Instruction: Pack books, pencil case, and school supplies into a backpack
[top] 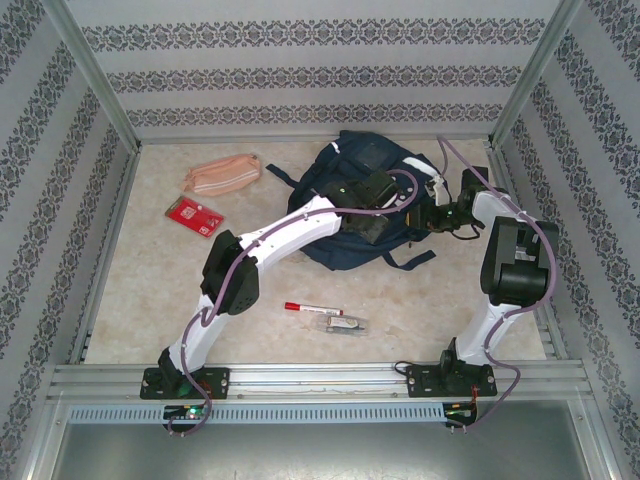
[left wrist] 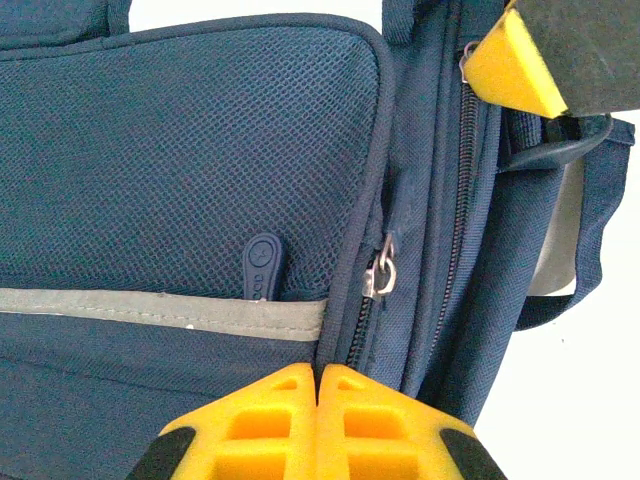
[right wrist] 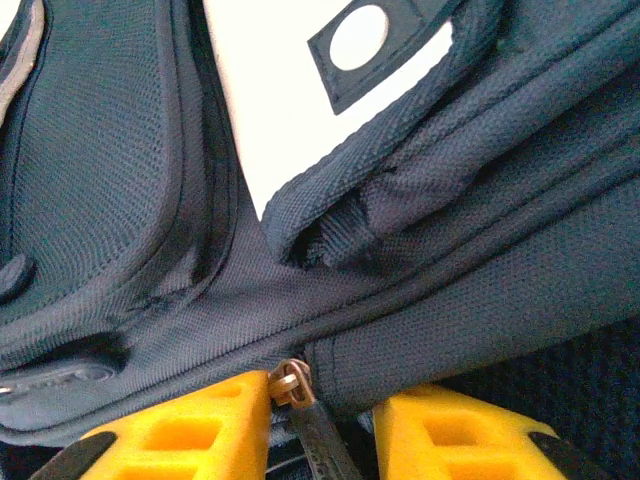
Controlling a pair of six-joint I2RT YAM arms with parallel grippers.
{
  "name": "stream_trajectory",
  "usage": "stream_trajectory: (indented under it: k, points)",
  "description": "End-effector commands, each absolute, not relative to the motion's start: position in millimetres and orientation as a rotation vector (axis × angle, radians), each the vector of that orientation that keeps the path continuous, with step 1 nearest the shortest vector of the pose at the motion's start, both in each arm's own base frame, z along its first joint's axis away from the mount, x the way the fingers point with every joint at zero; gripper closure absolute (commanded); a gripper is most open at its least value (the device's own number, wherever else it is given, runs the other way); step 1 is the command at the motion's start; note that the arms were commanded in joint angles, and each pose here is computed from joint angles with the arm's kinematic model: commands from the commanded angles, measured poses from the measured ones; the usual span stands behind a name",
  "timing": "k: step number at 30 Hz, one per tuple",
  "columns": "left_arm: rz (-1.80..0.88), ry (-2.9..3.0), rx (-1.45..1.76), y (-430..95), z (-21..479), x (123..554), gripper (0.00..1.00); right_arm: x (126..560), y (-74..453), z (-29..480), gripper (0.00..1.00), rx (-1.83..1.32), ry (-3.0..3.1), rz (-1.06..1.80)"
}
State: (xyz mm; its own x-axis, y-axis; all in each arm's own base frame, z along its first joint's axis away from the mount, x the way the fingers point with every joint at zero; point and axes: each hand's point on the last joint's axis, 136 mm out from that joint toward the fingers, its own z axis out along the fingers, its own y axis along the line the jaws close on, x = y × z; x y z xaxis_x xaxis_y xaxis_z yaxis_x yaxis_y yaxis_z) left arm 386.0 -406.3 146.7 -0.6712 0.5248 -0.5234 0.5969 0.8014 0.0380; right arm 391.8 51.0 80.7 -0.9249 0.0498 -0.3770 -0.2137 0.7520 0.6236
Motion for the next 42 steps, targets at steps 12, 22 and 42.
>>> stream_trajectory:
  k: [12, 22, 42]
  points:
    - [-0.21, 2.409, 0.717, -396.0, 185.0, 410.3, 1.0, 363.7, 49.9, 95.6, 1.0, -0.169, 2.705, 0.887]
    - [-0.243, 2.42, 0.713, -401.2, 174.9, 413.7, 1.0, 342.2, 84.3, 103.8, 1.0, -0.326, 2.794, 0.809]
    - [-0.664, 2.411, 1.122, -415.5, 161.8, 372.5, 0.55, 315.0, 85.0, 131.1, 0.99, -0.164, 2.963, 0.879]
